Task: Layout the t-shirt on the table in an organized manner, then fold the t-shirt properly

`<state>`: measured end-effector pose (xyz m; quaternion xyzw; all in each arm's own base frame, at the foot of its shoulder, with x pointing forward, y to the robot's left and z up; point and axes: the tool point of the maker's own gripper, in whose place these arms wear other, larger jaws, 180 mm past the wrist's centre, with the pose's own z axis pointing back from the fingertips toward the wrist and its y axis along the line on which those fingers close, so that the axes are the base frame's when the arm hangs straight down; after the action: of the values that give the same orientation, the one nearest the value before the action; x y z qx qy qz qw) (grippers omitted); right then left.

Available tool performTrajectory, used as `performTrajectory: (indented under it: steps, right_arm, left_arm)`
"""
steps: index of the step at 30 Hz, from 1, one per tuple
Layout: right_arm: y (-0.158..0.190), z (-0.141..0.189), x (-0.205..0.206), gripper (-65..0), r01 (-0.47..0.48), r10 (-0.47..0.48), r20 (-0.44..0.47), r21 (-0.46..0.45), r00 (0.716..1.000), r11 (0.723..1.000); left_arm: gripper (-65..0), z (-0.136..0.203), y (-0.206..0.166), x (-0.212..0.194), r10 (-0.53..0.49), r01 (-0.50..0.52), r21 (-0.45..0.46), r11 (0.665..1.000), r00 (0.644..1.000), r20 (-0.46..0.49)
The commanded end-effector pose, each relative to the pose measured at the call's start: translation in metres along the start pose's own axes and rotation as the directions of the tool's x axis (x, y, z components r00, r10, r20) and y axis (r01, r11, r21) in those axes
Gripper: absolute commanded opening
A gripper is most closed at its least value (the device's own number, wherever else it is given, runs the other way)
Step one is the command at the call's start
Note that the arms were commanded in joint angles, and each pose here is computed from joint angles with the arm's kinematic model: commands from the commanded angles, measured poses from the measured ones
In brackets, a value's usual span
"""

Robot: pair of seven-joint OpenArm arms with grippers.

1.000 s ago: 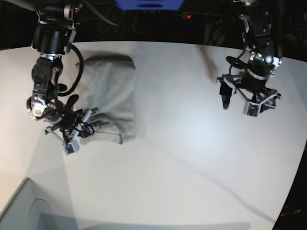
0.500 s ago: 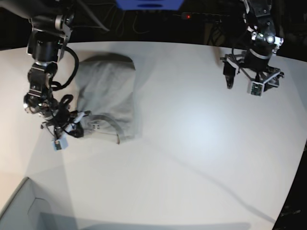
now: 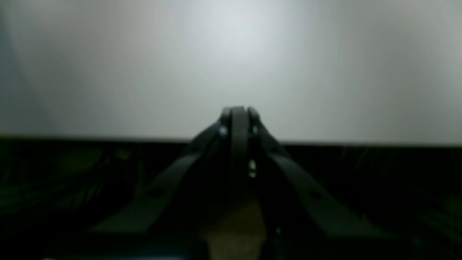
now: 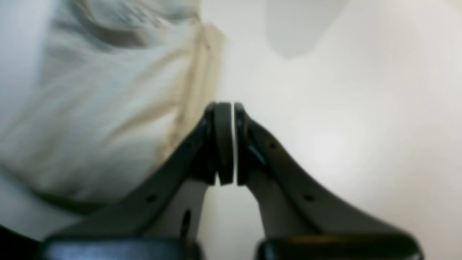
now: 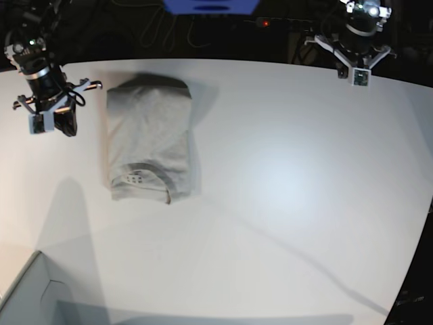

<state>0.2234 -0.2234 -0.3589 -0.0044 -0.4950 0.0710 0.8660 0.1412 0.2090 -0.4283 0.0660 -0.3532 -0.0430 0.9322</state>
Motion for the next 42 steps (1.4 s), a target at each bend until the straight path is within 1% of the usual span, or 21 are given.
performTrajectory:
  steps: [1,4,7,9,11,15,18,21,25,28,32,34,36,37,38,40,42]
  right_arm:
    - [0.000,0.005,0.008,-65.0,0.004,-0.004,0.036,0.007,0.999,1.000]
    - [0.003,0.002,-0.014,-65.0,0.051,-0.051,-0.008,0.020,0.999,0.999]
    - [0.002,-0.012,-0.027,-65.0,0.094,-0.093,-0.034,0.028,0.995,0.995]
    - [0.001,-0.016,-0.027,-65.0,0.098,-0.097,-0.033,0.029,0.995,0.995]
    - [0.007,-0.019,-0.023,-65.0,0.091,-0.089,-0.029,0.048,0.996,0.995]
    - [0.022,-0.019,-0.007,-65.0,0.055,-0.056,0.003,0.087,0.998,0.995]
    - [0.043,-0.015,-0.010,-65.0,0.049,-0.049,-0.008,0.137,0.999,0.989]
    - [0.057,-0.015,-0.014,-65.0,0.052,-0.050,-0.018,0.170,0.999,0.984]
    - [0.072,-0.026,-0.042,-65.0,0.115,-0.099,-0.088,0.208,0.991,0.971]
    - [0.076,-0.035,-0.066,-65.0,0.169,-0.138,-0.149,0.215,0.979,0.962]
    - [0.080,-0.039,-0.094,-65.0,0.180,-0.130,-0.229,0.213,0.965,0.960]
    - [0.080,-0.039,-0.090,-65.0,0.183,-0.139,-0.207,0.211,0.968,0.960]
    - [0.071,-0.031,-0.078,-65.0,0.164,-0.136,-0.150,0.190,0.979,0.968]
    - [0.063,-0.025,-0.067,-65.0,0.154,-0.137,-0.108,0.168,0.985,0.974]
    - [0.058,-0.020,-0.056,-65.0,0.171,-0.163,-0.067,0.144,0.984,0.975]
    - [0.044,-0.007,-0.034,-65.0,0.183,-0.184,0.009,0.092,0.983,0.979]
    - [0.033,0.006,-0.020,-65.0,0.183,-0.185,0.054,0.044,0.981,0.982]
  left_arm:
    - [-64.2,0.005,-0.003,-0.001,0.013,-0.012,-0.011,1.000,1.000,0.015]
    - [-65.0,0.014,-0.005,-0.012,0.092,-0.092,-0.032,0.995,0.996,0.011]
    - [-65.0,0.022,0.006,-0.016,0.190,-0.189,-0.020,0.982,0.981,0.032]
    - [-65.0,0.024,0.012,-0.020,0.222,-0.222,-0.010,0.975,0.974,0.034]
    - [-65.0,0.024,0.015,-0.027,0.238,-0.238,-0.001,0.971,0.971,0.022]
    - [-65.0,0.017,0.009,-0.056,0.285,-0.285,-0.002,0.958,0.957,-0.048]
    - [-65.0,0.008,-0.008,-0.079,0.319,-0.324,-0.030,0.946,0.941,-0.114]
    - [-65.0,0.003,-0.013,-0.108,0.336,-0.347,-0.035,0.937,0.924,-0.186]
    - [-65.0,-0.013,-0.011,-0.135,0.354,-0.375,-0.034,0.927,0.899,-0.257]
    - [-65.0,-0.023,-0.012,-0.155,0.364,-0.394,-0.034,0.918,0.876,-0.315]
    - [-65.0,-0.036,-0.011,-0.174,0.384,-0.424,-0.027,0.905,0.845,-0.373]
    - [-65.0,-0.041,-0.015,-0.183,0.398,-0.445,-0.028,0.895,0.826,-0.400]
    - [-65.0,-0.045,-0.019,-0.187,0.407,-0.459,-0.028,0.888,0.812,-0.419]
    - [-65.0,-0.047,-0.020,-0.190,0.411,-0.466,-0.027,0.884,0.805,-0.428]
    - [-65.0,-0.050,-0.024,-0.192,0.419,-0.478,-0.029,0.878,0.795,-0.439]
    - [-65.0,-0.055,-0.031,-0.195,0.431,-0.499,-0.032,0.866,0.777,-0.459]
    - [-65.0,-0.061,-0.034,-0.195,0.438,-0.511,-0.034,0.859,0.767,-0.469]
